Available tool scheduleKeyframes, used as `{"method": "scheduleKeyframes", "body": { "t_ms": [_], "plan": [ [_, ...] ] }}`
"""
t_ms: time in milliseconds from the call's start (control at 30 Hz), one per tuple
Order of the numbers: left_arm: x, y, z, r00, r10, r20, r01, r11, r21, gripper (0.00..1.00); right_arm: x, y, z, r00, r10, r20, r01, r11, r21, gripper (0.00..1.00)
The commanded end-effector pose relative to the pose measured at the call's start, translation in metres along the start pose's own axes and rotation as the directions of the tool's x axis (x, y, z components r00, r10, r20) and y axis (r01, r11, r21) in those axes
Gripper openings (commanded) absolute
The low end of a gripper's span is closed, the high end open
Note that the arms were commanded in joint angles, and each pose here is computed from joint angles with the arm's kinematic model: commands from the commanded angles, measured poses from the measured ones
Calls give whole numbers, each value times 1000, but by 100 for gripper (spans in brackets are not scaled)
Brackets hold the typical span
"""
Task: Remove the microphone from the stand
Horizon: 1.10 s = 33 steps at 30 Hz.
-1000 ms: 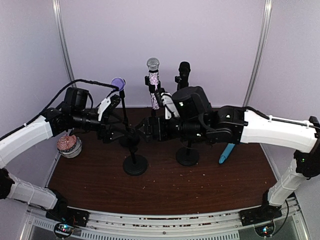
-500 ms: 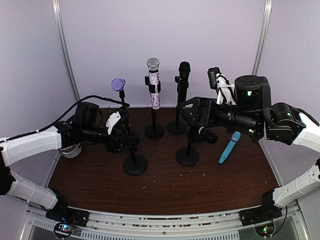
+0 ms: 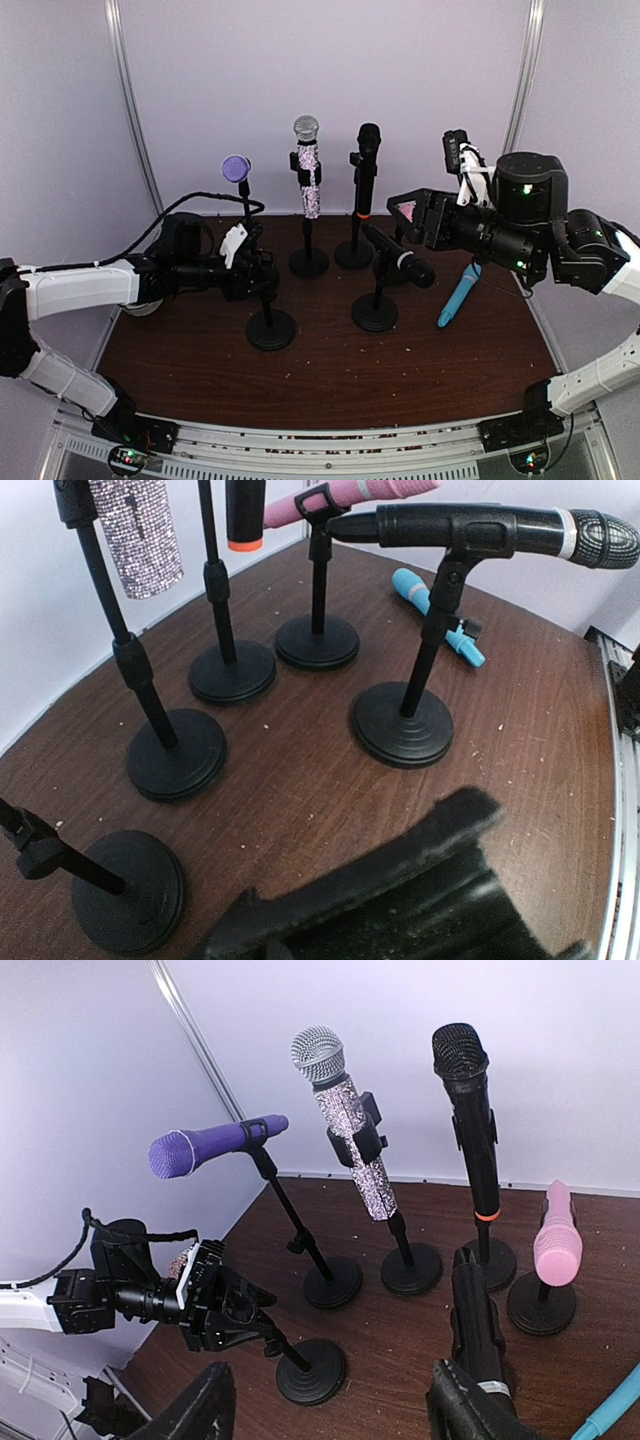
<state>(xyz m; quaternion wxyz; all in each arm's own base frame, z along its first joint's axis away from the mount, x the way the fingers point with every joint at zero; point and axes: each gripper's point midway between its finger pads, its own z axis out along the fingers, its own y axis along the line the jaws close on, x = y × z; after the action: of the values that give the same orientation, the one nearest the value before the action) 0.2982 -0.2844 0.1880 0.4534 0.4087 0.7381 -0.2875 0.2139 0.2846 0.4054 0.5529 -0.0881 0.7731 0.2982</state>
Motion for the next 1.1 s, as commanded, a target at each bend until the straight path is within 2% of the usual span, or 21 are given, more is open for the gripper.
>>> {"method": "scheduleKeyframes", "body": {
  "t_ms": [0,167,300,400,667,933,1067],
  "plan": [
    [-8,0,2,998,21,61,-21,1000,7,46,-2,-10,-5,999,-16,27,15,999,38,65],
    [-1,2,-2,997,53,64,-53,999,1,33,-3,-10,-3,999,-35,34,33,998,52,60],
    [-2,4,-10,990,127,61,-127,992,-5,12,-5,-9,0,998,-56,35,54,997,63,58],
    [-4,29,-24,987,157,45,-153,985,-77,0,-7,-7,3,997,-72,35,70,995,73,58],
    [0,113,-83,986,155,-56,-165,951,-263,0,-10,-7,9,992,-110,57,104,990,99,58],
    [-23,202,-106,991,134,-26,-134,917,-375,0,-4,-14,17,986,-155,54,145,977,158,57],
    [-40,231,-110,986,168,4,-152,902,-405,0,2,-21,17,986,-159,50,148,972,183,57]
  ]
}}
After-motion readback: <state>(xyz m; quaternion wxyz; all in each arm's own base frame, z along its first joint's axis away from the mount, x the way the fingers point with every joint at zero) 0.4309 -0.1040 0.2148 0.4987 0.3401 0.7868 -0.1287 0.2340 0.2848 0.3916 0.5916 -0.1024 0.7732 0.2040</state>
